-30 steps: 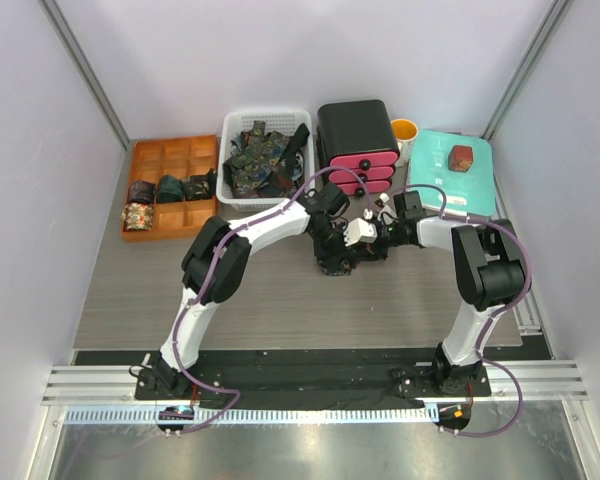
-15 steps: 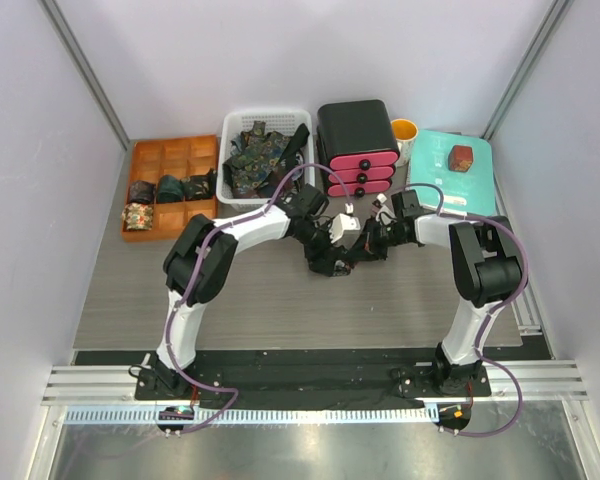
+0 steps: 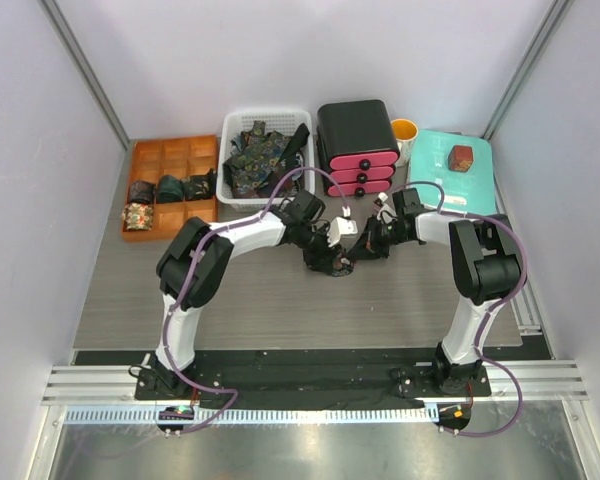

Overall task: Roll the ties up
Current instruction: Roll the tie at the center of the board, then pick up the tie at the center of the board.

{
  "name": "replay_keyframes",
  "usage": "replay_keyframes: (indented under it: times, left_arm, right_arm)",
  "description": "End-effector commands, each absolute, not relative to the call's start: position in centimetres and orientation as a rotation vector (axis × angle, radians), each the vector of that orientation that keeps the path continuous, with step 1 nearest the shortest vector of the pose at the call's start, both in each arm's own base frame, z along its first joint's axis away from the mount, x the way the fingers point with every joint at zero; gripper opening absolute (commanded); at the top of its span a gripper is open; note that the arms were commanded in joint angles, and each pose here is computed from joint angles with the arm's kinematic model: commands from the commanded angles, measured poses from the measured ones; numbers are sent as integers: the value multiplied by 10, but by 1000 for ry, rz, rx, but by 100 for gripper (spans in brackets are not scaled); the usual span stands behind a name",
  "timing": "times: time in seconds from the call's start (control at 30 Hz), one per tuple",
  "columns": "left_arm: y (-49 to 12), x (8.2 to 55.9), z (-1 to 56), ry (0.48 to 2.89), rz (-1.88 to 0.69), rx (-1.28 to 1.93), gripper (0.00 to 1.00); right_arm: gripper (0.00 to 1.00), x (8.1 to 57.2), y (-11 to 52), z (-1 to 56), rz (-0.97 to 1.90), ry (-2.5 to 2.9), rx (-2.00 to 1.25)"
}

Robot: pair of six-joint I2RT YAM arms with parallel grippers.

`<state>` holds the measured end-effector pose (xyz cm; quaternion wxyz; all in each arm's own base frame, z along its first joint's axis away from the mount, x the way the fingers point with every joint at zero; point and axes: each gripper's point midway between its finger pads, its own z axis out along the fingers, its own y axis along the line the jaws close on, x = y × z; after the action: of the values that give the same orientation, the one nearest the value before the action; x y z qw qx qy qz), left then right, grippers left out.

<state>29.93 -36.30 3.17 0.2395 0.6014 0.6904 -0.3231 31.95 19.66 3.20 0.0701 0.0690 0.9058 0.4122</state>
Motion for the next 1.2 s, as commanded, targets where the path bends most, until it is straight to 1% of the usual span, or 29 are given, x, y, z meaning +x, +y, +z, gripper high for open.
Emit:
replay_keyframes:
  times: [0.0, 0.03, 0.1, 0.13, 0.17, 0.2, 0.23, 0.27, 0.33, 0.37, 0.4, 0.43, 0.53, 0.6, 0.63, 0.7, 0.77, 0.9, 1.0, 1.1, 1.17]
  left_arm:
    - [-363, 312, 27, 1960, -782, 1675, 28]
    - [-359, 307, 24, 1996, -768, 1691, 25]
    - [-355, 307, 16, 2031, -721, 1716, 20]
    - [-352, 302, 13, 2053, -707, 1737, 19]
    - [-350, 301, 9, 2065, -689, 1751, 18]
    - [-346, 299, 5, 2081, -673, 1767, 17]
    - [-343, 297, 2, 2090, -659, 1781, 17]
    - [-341, 296, 0, 2098, -651, 1789, 17]
    - [-335, 292, -7, 2121, -640, 1823, 16]
    - [-334, 293, -8, 2120, -632, 1826, 16]
    - [-333, 292, -11, 2125, -628, 1836, 16]
    - [-332, 292, -12, 2128, -622, 1845, 16]
    - [-331, 293, -16, 2137, -616, 1857, 16]
    - [-334, 296, -14, 2134, -614, 1861, 16]
    - [-336, 298, -14, 2130, -612, 1858, 16]
    - [-337, 298, -15, 2131, -613, 1861, 15]
    - [-338, 298, -16, 2133, -614, 1864, 15]
    - [-337, 299, -18, 2135, -609, 1873, 15]
    - [-336, 298, -19, 2136, -605, 1878, 15]
    - [-335, 298, -19, 2139, -601, 1881, 15]
    - [-334, 297, -20, 2140, -601, 1884, 15]
  right_arm:
    - [1, 319, 180, 8, 1050, 2800, 203]
    - [2, 319, 181, 10, 1059, 2799, 201]
    - [14, 324, 181, 20, 1070, 2777, 200]
    - [20, 324, 180, 24, 1078, 2776, 208]
    - [28, 326, 179, 31, 1083, 2759, 206]
    - [34, 330, 176, 36, 1086, 2748, 218]
    - [39, 328, 173, 40, 1090, 2750, 230]
    - [47, 330, 172, 48, 1101, 2731, 229]
    - [54, 330, 169, 54, 1118, 2722, 248]
    - [62, 328, 169, 56, 1131, 2719, 256]
    - [67, 327, 170, 58, 1148, 2720, 280]
    - [69, 327, 171, 60, 1158, 2716, 284]
    - [83, 325, 174, 61, 1212, 2703, 320]
    - [84, 323, 178, 63, 1257, 2698, 323]
    - [90, 325, 179, 65, 1272, 2684, 329]
    - [96, 325, 183, 68, 1306, 2671, 329]
    - [98, 325, 182, 62, 1288, 2671, 310]
    - [98, 323, 181, 45, 1235, 2691, 271]
    - [98, 320, 177, 22, 1125, 2740, 229]
    - [96, 318, 171, 3, 1004, 2781, 199]
    - [90, 317, 171, -3, 947, 2795, 174]
